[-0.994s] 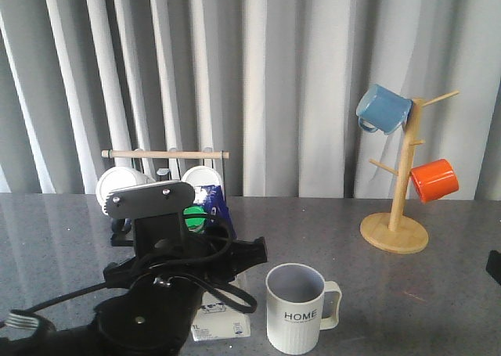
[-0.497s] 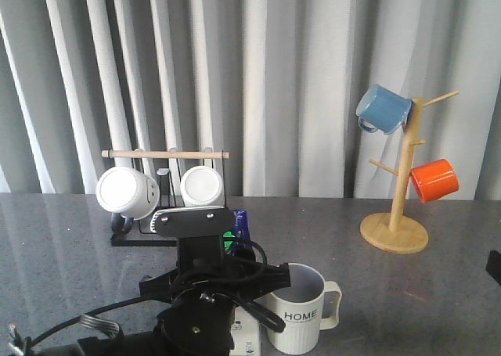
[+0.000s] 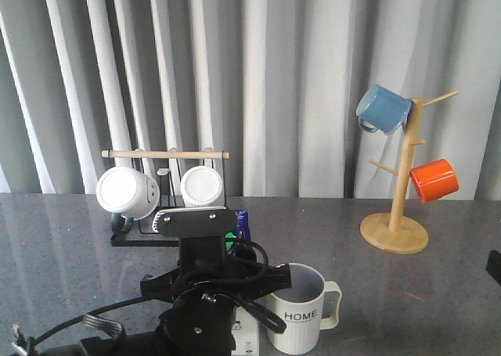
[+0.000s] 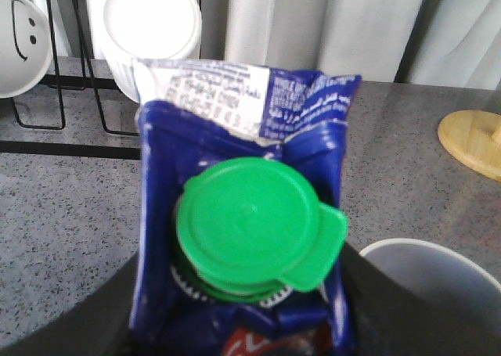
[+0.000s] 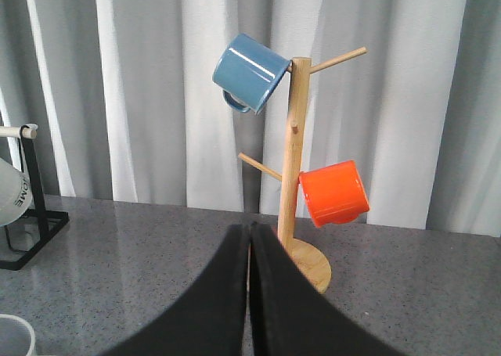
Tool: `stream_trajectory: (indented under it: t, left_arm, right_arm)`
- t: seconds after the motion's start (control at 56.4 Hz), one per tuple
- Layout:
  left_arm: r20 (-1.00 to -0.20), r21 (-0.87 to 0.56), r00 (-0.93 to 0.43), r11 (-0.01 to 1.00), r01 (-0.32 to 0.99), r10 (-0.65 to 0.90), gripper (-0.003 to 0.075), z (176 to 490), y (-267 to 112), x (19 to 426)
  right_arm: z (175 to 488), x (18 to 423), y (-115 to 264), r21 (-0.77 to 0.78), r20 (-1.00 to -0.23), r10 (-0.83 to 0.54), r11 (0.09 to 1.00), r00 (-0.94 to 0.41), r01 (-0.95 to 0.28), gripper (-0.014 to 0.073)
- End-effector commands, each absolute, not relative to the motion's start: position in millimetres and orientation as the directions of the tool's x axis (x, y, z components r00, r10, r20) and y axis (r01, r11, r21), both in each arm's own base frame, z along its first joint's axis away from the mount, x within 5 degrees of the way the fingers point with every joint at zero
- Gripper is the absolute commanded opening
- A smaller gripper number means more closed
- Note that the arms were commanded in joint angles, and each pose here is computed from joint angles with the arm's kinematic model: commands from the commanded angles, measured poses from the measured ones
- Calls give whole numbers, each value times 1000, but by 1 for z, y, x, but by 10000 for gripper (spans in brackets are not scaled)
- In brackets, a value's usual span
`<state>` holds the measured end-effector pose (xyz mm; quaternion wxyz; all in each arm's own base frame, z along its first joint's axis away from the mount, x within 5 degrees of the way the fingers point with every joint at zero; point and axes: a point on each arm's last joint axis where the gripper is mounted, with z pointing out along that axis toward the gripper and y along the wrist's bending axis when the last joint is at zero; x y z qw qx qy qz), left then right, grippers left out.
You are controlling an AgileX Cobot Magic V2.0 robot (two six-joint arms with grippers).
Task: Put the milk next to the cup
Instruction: 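Lower the carton onto the table beside the HOME mug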
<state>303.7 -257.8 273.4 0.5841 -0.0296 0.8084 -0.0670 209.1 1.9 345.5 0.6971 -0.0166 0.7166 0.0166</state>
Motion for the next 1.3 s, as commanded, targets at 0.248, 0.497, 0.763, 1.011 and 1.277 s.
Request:
stream_trajectory:
  t: [0.248,0.497,0.763,1.011,1.277]
  left_arm:
    - [-957,-167,-247,984,54,-149,253,300,-256,301]
    - [-962,-161,-231,986,38,-148,281,302,-254,301]
    - [-969,-139,-214,988,67,-122,599,304,-256,302]
    - [-981,-99,-179,989,108,-79,727,307,-259,302]
    - [-984,-126,-140,984,125,-108,711,327,-252,295]
  right_arm:
    - [365,206,3,-5,-997,0,998,81,-65,-8]
    - [365,206,3,-5,-997,0,998,81,-65,-8]
    - [365,206,3,-5,-997,0,998,81,-65,-8]
    - [365,206,3,-5,-997,0,998,81,-65,-8]
    - [365,206,3,-5,-997,0,998,81,-65,-8]
